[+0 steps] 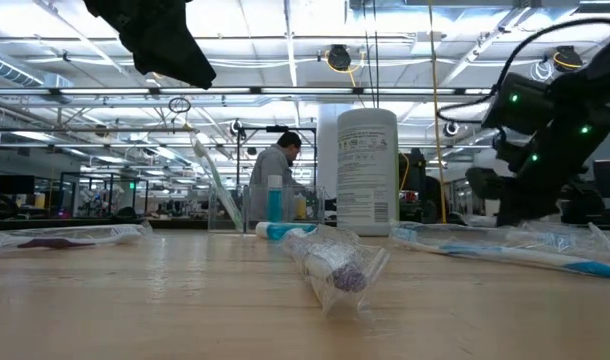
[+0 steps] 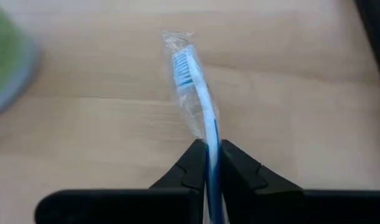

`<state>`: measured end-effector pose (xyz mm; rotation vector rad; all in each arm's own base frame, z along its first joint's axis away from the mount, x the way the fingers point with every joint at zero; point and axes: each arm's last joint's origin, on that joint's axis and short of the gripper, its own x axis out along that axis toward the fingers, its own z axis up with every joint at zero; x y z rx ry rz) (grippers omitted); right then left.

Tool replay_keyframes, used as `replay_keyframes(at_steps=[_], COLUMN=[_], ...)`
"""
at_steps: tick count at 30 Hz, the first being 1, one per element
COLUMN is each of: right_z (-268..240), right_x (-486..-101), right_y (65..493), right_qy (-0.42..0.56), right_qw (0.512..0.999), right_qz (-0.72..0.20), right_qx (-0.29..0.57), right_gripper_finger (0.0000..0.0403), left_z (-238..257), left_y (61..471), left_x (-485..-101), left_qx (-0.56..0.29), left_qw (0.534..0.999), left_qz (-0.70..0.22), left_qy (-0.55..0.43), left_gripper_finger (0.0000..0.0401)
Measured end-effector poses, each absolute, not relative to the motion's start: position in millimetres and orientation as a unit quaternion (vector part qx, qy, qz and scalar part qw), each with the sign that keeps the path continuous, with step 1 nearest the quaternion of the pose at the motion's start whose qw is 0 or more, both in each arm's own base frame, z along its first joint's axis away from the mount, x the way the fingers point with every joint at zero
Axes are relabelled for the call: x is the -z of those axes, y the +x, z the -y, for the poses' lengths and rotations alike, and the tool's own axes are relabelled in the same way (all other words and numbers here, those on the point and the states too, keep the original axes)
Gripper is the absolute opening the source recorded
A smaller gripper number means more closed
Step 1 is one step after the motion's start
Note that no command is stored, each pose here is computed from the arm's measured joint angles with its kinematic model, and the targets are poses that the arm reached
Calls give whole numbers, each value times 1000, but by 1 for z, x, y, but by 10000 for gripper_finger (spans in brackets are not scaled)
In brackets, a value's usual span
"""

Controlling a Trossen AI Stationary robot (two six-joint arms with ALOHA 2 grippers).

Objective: Pick & Place toothbrushing station
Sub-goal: Put the top blue toothbrush in the right compartment of the transparent organizer

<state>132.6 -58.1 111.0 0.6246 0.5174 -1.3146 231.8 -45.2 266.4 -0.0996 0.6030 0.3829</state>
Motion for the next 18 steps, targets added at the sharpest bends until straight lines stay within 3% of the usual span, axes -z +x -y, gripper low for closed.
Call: replay_keyframes(at_steps=[18], right_z=[6], right_x=[-152], right_y=[151], right_qy=[252], right_qw=[882], right_qz=[-159], right_qx=[364], right_gripper_finger=[19], left_z=[47], left_y=[230], left_x=[-264], left_qx=[-186], left_qw=[932], left_qz=[-306], left_qy=[-59], left_gripper_finger=[159])
